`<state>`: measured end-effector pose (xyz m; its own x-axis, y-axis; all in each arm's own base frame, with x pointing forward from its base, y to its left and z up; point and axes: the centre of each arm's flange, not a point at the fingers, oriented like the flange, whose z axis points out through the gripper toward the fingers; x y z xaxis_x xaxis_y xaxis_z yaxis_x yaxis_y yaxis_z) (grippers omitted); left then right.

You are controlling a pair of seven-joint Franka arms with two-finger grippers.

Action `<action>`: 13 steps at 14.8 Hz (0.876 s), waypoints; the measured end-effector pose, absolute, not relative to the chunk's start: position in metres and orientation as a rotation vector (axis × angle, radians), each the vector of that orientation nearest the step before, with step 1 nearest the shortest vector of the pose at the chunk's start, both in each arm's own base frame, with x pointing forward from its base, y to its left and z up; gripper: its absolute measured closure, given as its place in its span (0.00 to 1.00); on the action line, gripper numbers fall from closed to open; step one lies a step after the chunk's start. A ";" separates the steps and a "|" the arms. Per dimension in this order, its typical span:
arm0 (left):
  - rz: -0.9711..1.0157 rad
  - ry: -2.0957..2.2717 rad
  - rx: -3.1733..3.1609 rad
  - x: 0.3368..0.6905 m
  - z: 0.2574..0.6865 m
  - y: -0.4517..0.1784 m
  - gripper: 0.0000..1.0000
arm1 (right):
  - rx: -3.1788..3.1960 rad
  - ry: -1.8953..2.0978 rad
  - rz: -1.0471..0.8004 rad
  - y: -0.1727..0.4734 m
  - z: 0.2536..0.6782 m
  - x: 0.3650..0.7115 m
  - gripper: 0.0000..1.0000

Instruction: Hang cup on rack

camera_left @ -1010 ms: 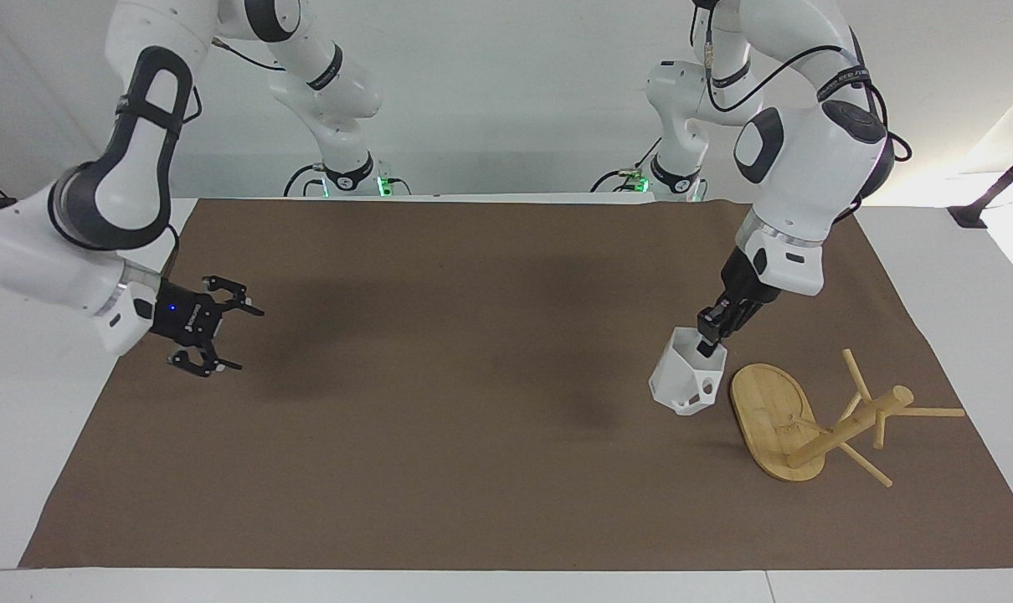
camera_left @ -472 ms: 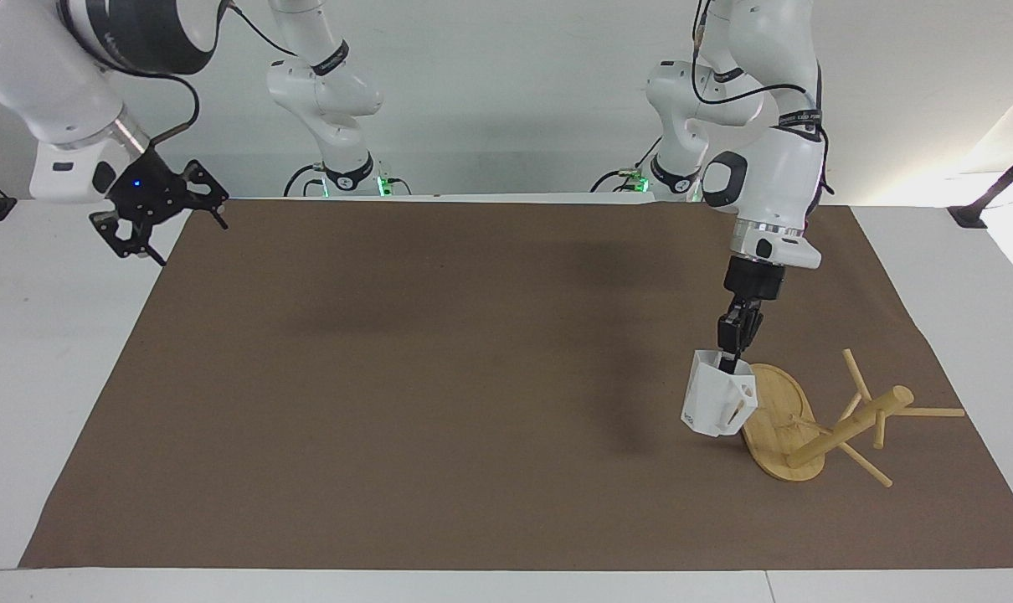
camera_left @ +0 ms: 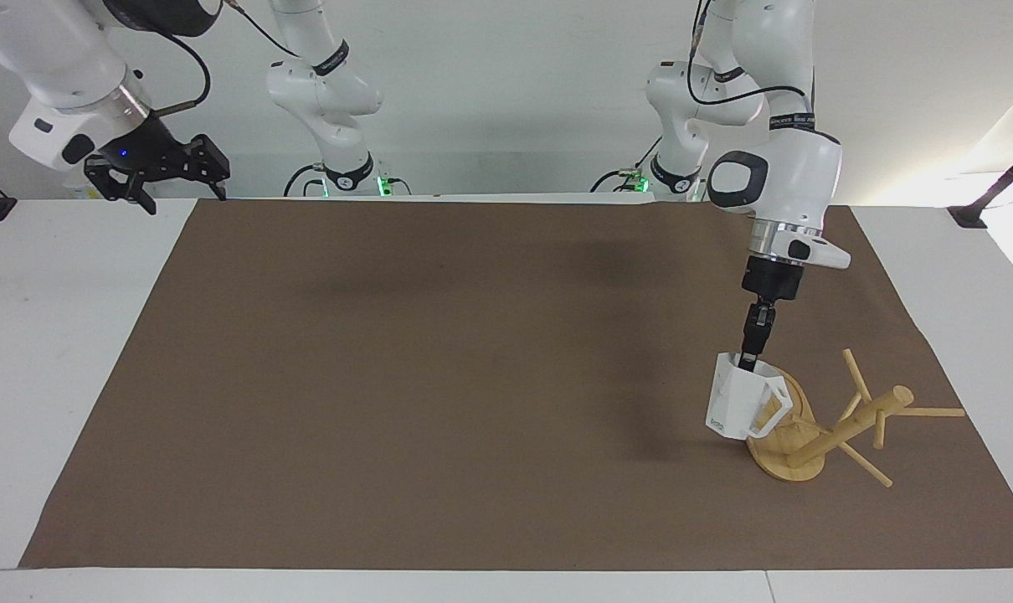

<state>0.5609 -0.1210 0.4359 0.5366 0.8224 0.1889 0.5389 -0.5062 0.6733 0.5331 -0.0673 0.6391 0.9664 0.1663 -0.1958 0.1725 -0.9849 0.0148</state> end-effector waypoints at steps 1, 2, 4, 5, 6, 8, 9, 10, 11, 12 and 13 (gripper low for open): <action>0.676 1.105 2.226 0.562 0.434 -0.119 0.95 | 3.082 0.229 -0.307 -0.068 0.639 0.533 0.00; 0.675 1.111 2.228 0.562 0.432 -0.117 0.95 | 3.081 0.211 -0.306 -0.068 0.639 0.533 0.00; 0.672 1.130 2.234 0.565 0.425 -0.111 0.95 | 3.081 0.196 -0.301 -0.069 0.640 0.533 0.00; 0.670 1.139 2.239 0.566 0.421 -0.108 0.95 | 3.081 0.197 -0.300 -0.068 0.641 0.532 0.00; 0.668 1.149 2.243 0.568 0.416 -0.105 0.95 | 3.080 0.201 -0.298 -0.066 0.644 0.530 0.00; 0.667 1.169 2.249 0.572 0.409 -0.099 0.95 | 3.078 0.209 -0.287 -0.060 0.650 0.525 0.00; 0.668 1.177 2.249 0.573 0.407 -0.096 0.95 | 3.077 0.212 -0.281 -0.058 0.652 0.523 0.00; 0.670 1.188 2.248 0.574 0.406 -0.091 0.95 | 3.077 0.210 -0.279 -0.058 0.653 0.522 0.00; 0.670 1.199 2.248 0.575 0.404 -0.087 0.95 | 3.078 0.204 -0.282 -0.060 0.653 0.521 0.00; 0.668 1.204 2.250 0.575 0.402 -0.086 0.95 | 3.079 0.192 -0.289 -0.064 0.651 0.521 0.00; 0.666 1.207 2.251 0.575 0.400 -0.085 0.95 | 3.081 0.183 -0.298 -0.067 0.648 0.520 0.00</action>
